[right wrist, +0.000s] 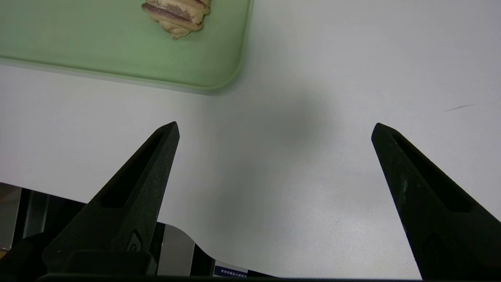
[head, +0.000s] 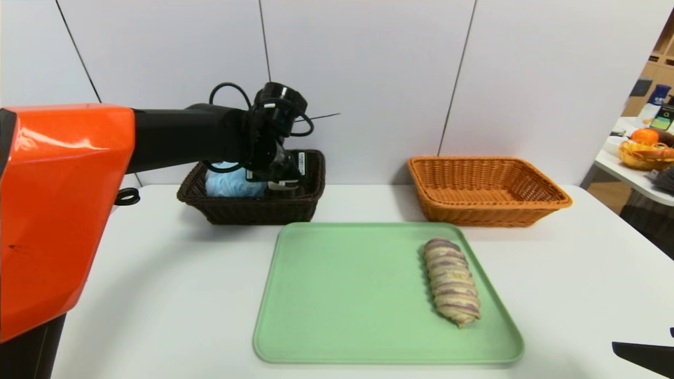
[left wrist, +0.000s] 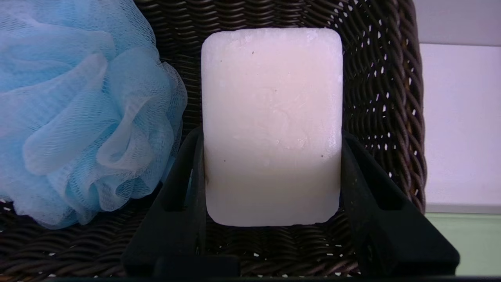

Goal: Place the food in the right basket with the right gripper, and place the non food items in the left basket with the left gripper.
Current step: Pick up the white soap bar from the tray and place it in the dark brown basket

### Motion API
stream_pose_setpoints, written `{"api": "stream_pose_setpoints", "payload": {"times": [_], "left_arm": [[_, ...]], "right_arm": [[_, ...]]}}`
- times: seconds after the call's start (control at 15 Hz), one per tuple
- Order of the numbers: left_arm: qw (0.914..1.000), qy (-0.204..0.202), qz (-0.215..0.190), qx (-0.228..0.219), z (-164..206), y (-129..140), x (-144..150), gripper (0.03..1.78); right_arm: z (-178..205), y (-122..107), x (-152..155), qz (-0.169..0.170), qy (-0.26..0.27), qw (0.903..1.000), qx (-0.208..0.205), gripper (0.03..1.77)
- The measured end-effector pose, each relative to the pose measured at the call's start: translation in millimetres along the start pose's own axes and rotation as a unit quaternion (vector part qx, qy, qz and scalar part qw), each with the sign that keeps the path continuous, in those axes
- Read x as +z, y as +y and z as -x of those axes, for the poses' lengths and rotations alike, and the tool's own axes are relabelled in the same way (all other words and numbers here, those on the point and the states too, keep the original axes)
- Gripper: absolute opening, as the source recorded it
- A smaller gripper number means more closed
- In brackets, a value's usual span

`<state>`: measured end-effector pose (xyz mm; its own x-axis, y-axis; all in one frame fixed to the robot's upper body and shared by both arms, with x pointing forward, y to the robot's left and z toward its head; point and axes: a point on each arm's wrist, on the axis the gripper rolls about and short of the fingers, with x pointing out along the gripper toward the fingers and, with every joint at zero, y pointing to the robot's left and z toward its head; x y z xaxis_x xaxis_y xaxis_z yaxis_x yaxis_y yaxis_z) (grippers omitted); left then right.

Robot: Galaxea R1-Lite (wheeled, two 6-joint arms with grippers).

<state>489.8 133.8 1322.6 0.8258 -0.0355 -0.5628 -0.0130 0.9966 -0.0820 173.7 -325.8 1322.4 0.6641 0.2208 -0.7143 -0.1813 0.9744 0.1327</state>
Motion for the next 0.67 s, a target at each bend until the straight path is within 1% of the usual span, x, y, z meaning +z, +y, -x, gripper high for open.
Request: {"api": "stream_pose_setpoints", "payload": {"times": [0.33, 0.67], "left_arm": [[0.9998, 0.018, -0.012, 0.003, -19.1, -0.3, -10.4, 0.97], [0.9997, 0.020, -0.012, -0.002, -23.3, -1.3, -12.3, 0.97]], "right_arm": [[-2.2, -0.3, -1.4, 0.000, 0.005, 1.0000, 0.001, 1.70], [-3.2, -0.5, -2.1, -0.001, 0.008, 1.0000, 0.000, 1.70]]}}
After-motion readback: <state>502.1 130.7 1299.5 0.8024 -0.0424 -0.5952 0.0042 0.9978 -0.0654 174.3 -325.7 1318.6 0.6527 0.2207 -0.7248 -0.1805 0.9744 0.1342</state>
